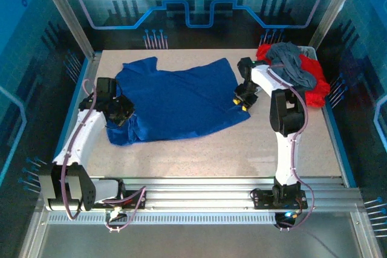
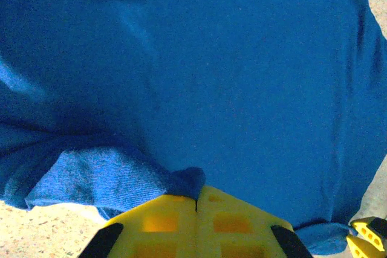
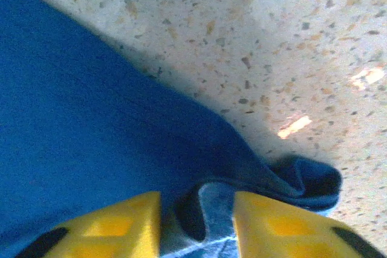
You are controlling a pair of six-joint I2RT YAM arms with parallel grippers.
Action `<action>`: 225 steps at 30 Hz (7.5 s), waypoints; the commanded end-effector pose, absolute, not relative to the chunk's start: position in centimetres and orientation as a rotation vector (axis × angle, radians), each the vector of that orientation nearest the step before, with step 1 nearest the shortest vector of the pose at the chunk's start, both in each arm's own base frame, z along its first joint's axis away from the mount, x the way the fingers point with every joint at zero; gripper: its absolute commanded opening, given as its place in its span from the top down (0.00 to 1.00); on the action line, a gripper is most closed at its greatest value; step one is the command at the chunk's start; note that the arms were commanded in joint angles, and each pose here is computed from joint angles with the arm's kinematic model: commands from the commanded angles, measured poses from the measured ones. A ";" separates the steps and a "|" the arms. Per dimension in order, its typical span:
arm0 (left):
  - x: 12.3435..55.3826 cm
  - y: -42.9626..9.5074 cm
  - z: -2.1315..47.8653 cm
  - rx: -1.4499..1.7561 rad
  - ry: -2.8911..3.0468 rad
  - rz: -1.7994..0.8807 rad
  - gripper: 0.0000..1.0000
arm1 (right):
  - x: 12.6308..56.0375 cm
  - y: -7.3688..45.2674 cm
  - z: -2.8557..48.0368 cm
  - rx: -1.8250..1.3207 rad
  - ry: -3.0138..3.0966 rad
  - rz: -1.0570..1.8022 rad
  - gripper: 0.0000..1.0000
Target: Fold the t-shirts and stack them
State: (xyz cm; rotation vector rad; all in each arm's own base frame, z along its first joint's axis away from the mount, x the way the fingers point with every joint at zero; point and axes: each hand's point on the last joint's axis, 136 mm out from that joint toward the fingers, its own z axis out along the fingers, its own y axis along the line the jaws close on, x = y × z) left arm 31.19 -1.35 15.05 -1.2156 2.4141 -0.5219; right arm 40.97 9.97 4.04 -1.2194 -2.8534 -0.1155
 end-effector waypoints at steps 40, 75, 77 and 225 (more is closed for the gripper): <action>29.8 -2.6 14.8 -1.181 2.422 -0.605 1.00 | 39.9 8.8 3.0 -1.325 -2.816 -0.256 0.90; 24.8 -4.5 14.4 -1.205 2.461 -0.646 1.00 | 26.2 7.8 3.9 -1.330 -2.737 -0.304 0.83; 24.7 -4.5 14.4 -1.203 2.461 -0.646 1.00 | 26.2 7.7 4.0 -1.332 -2.744 -0.303 0.90; 20.7 -0.6 13.7 -1.327 2.393 -0.464 1.00 | 15.1 5.8 6.3 -1.384 -2.691 -0.437 0.66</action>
